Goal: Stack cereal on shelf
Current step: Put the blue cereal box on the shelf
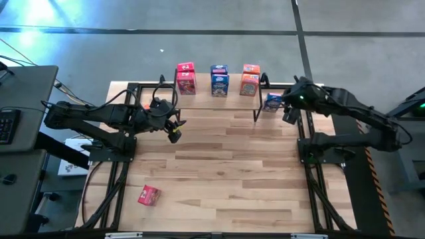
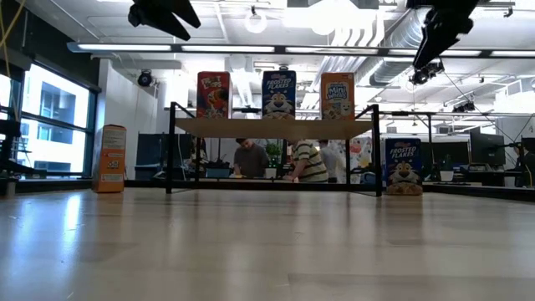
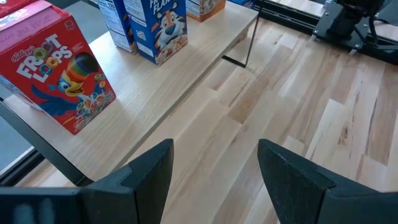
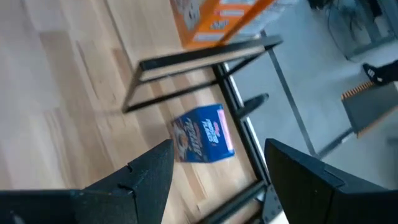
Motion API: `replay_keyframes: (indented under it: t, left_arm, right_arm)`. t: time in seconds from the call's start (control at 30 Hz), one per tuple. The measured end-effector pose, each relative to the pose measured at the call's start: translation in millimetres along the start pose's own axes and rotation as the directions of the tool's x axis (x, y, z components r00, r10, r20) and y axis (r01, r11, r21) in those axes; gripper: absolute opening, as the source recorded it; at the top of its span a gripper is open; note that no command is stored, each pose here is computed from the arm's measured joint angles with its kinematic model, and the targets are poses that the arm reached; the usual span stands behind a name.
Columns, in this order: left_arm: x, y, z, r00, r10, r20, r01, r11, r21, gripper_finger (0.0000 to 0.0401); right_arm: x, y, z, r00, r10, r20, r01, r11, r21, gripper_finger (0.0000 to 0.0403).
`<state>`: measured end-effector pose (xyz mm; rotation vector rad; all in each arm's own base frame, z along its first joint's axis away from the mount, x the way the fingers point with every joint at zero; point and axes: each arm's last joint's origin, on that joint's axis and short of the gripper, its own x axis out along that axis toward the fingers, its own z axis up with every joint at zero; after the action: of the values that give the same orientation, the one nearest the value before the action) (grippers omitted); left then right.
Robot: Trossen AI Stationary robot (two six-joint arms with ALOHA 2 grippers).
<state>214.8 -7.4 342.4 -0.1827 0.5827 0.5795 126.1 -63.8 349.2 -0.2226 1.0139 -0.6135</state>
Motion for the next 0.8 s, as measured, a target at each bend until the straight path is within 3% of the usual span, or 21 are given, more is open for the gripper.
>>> replay_keyframes:
  t: [0.3, 0.8]
  left_arm:
    - [0, 0, 0, 1.000, -0.001, -0.001, 0.001, 1.000, 0.010, 0.0223]
    - [0, -1, -1, 1.000, -0.024, -0.016, 0.024, 1.000, 0.011, 0.0223]
  right_arm:
    - [33, -3, 10, 0.989, 0.057, -0.135, -0.070, 0.993, -0.095, 0.0244]
    - [70, -19, 9, 0.951, 0.197, -0.237, -0.227, 0.968, -0.109, 0.0244]
